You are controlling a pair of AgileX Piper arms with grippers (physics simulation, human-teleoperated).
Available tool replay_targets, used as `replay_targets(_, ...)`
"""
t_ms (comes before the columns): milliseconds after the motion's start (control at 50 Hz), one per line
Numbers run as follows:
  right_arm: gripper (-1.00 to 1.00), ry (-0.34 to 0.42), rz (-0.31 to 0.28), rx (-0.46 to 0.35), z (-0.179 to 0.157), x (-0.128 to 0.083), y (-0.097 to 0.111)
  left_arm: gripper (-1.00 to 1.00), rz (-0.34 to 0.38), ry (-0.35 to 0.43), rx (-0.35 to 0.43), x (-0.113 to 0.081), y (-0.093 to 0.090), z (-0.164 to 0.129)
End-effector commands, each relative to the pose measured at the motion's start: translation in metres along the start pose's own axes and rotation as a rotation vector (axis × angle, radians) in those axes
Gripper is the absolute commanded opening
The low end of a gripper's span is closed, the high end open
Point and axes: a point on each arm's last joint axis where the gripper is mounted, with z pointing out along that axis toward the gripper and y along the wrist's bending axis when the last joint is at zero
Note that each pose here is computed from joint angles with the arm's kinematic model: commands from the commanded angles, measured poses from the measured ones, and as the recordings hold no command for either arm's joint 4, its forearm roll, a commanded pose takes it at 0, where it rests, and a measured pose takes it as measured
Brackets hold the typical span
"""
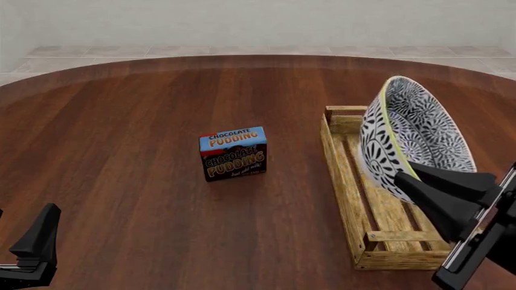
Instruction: Pick up the bowl on the left and put it in the tray.
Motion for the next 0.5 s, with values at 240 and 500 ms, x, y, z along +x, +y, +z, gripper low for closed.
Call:
replay_targets(240,-1.00,0.056,-0.005,0.061,0.006,0.010,-0.005,1.00,0.000,0.000,0.000,0.000,0.000,0.000)
replay_targets(500,-1.00,0.093,0.013,0.090,0.012,0.016,-0.008,1.00,0.000,0.000,0.000,0.000,0.000,0.000)
